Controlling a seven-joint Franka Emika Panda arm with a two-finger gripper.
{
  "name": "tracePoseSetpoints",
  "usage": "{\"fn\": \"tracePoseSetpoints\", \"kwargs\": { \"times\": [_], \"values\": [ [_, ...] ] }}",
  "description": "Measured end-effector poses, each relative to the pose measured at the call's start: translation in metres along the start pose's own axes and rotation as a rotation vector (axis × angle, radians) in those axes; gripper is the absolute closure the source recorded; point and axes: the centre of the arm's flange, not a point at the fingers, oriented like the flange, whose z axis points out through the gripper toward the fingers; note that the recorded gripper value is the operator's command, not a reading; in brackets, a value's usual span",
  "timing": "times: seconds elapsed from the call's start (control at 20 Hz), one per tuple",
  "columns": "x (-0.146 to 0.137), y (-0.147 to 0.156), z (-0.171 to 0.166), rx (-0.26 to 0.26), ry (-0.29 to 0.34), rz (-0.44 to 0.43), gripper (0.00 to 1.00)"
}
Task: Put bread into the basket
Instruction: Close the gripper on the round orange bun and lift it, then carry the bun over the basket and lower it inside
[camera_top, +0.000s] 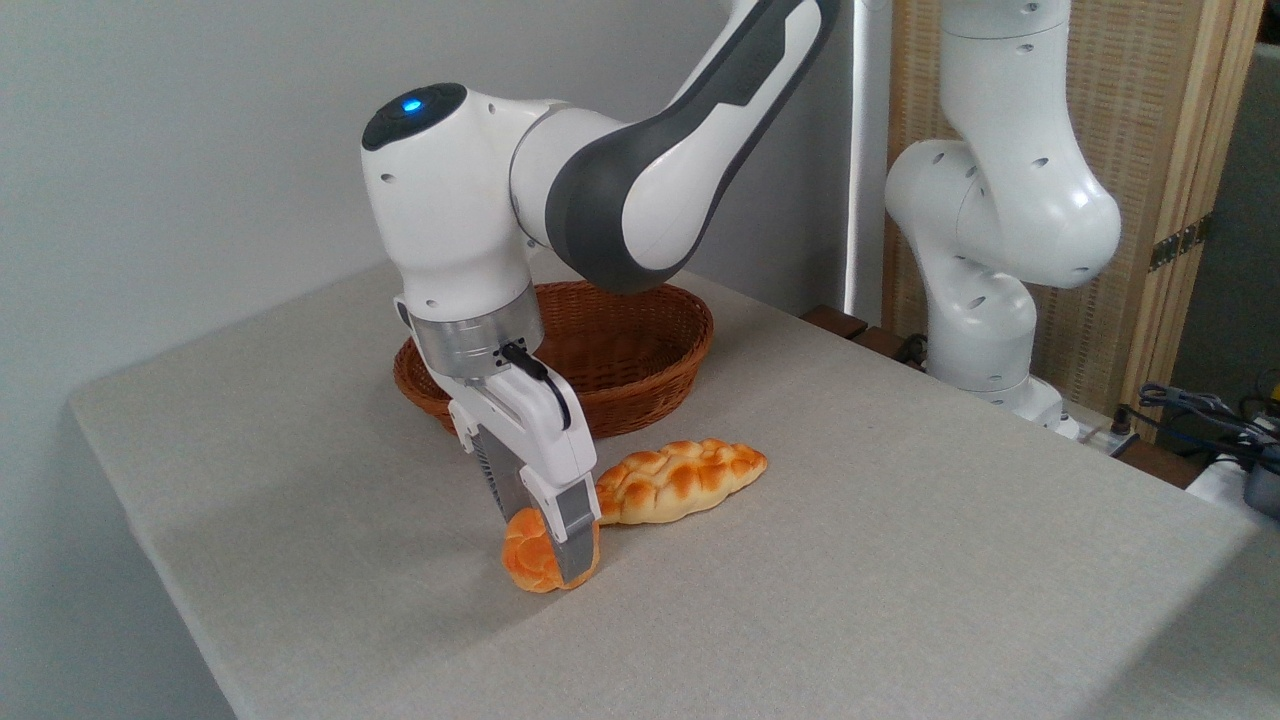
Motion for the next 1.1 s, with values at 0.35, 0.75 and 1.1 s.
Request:
{"fn": "tracePoseSetpoints", "kwargs": {
  "times": [0.35,0.75,1.1],
  "values": [
    [0.001,0.001,0.000,0.000,0.000,0.003,0.56],
    [0.009,0.005,-0.040,0.050,0.062,0.017,0.55],
    [0.054,0.088,-0.081,0.014,0.153,0.026,0.52]
  ]
}}
